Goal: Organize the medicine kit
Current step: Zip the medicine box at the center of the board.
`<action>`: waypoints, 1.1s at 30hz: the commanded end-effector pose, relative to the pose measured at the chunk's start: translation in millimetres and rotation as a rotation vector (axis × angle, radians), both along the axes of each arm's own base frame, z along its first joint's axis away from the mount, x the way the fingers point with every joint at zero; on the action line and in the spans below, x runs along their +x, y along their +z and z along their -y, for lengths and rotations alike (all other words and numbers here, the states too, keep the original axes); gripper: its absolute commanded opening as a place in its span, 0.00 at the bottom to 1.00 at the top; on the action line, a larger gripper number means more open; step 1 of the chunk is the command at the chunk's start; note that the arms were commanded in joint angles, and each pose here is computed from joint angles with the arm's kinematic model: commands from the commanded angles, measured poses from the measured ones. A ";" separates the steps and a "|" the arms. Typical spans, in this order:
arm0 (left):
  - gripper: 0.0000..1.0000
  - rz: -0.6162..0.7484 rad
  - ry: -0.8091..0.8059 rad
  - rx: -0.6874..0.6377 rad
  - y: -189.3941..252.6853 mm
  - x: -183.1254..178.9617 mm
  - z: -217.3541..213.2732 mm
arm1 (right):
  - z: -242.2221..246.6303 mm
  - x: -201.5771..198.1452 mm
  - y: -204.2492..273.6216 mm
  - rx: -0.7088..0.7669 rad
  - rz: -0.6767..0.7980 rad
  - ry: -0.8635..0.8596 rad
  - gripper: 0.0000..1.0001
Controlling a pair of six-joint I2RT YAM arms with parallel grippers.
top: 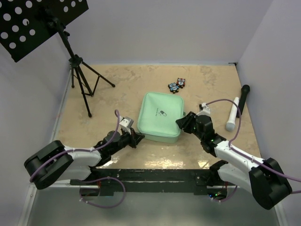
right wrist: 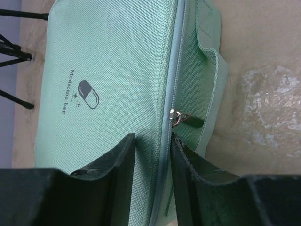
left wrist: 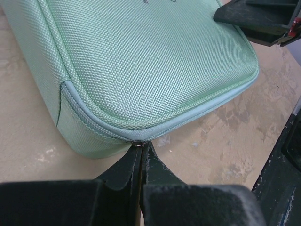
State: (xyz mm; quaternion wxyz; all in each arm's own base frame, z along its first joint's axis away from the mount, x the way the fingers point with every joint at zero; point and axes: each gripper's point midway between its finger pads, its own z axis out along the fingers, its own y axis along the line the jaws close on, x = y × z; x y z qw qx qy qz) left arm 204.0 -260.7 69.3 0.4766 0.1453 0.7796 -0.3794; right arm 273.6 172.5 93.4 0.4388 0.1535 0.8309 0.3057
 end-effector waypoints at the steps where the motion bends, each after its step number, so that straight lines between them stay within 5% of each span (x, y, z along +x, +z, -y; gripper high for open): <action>1: 0.00 -0.028 -0.002 0.055 -16.1 -8.4 -13.9 | -49.6 -59.2 -15.5 0.112 -0.154 0.322 0.31; 9: 0.00 -0.056 0.051 0.062 -22.6 -2.6 -23.9 | -63.3 -71.5 -18.6 0.159 -0.164 0.428 0.00; 33: 0.00 -0.114 -0.288 -0.030 -19.8 -48.1 51.6 | -74.2 -73.6 -12.4 0.231 -0.158 0.406 0.00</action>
